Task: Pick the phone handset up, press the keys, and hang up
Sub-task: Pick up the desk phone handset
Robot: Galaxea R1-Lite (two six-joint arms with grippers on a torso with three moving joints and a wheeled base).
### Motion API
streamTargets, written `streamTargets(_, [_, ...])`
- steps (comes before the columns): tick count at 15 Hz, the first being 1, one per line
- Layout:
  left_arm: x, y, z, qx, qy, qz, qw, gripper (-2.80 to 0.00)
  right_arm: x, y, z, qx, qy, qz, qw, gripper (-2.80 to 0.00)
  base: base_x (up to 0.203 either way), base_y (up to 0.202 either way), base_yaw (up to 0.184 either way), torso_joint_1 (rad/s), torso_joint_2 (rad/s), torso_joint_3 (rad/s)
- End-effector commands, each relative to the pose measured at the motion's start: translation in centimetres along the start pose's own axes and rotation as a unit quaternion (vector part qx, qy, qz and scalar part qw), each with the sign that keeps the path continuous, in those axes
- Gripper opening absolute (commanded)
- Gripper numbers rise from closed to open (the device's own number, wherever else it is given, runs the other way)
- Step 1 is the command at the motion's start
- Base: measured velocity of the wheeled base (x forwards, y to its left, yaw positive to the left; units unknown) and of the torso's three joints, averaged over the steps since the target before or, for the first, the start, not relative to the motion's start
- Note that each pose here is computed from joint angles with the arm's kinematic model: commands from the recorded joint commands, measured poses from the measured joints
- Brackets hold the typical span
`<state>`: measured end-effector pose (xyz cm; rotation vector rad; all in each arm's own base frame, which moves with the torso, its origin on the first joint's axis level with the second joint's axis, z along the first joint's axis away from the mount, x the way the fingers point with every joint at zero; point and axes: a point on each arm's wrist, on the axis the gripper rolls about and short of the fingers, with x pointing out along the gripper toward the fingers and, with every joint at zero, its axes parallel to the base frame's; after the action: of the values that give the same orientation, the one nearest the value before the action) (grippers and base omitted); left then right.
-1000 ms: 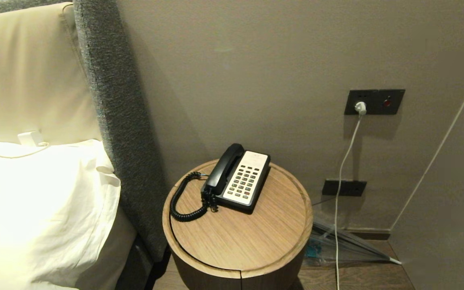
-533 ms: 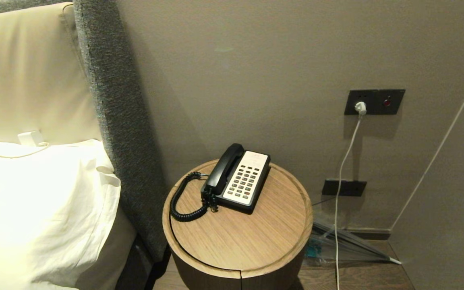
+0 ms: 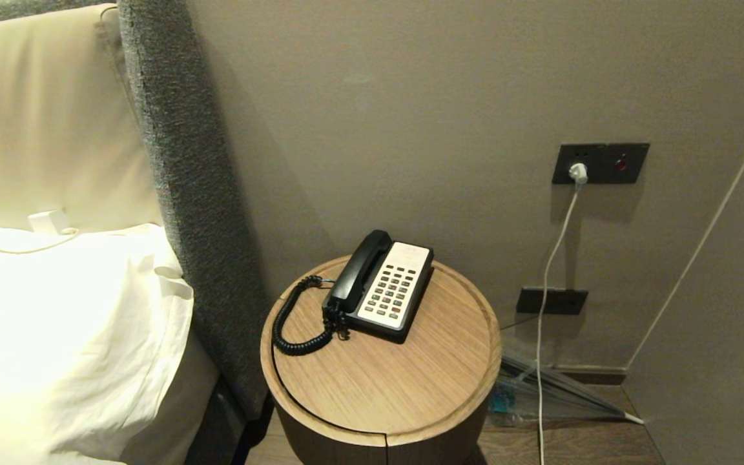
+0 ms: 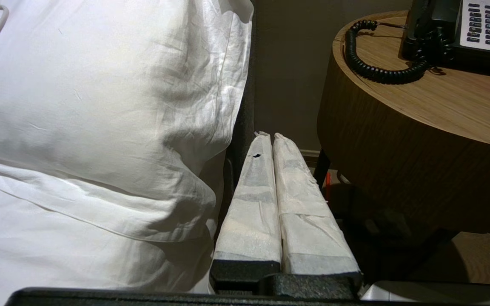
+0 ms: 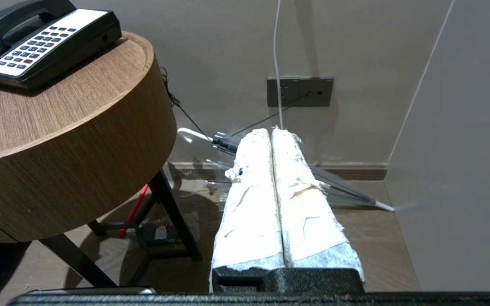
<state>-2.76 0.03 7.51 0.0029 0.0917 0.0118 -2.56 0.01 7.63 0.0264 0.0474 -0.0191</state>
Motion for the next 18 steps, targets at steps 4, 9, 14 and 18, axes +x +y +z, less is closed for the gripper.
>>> streamTargets(4, [0.0,0.0,0.01,0.0,0.001,0.0,1.0,-2.8,-0.01,0.0,0.0,0.0,0.0,0.0,1.0,-2.8,0.0,0.0,0.0,0.002,0.0,-0.118])
streamTargets(9, [-0.01,0.0,0.0,0.002,0.0,0.0,1.0,-2.8,-0.01,0.0,-0.01,0.0,0.0,0.0,1.0,-2.8,0.0,0.0,0.0,0.002,0.0,-0.191])
streamTargets(14, [0.0,0.0,0.01,0.0,0.001,0.0,1.0,-2.8,-0.01,0.0,-0.01,0.0,0.0,0.0,1.0,-2.8,0.0,0.0,0.0,0.0,0.0,-0.201])
streamTargets(18, [0.0,0.0,0.01,0.0,0.001,0.0,1.0,-2.8,-0.01,0.0,-0.01,0.0,0.0,0.0,1.0,-2.8,0.0,0.0,0.0,0.002,0.0,-0.193])
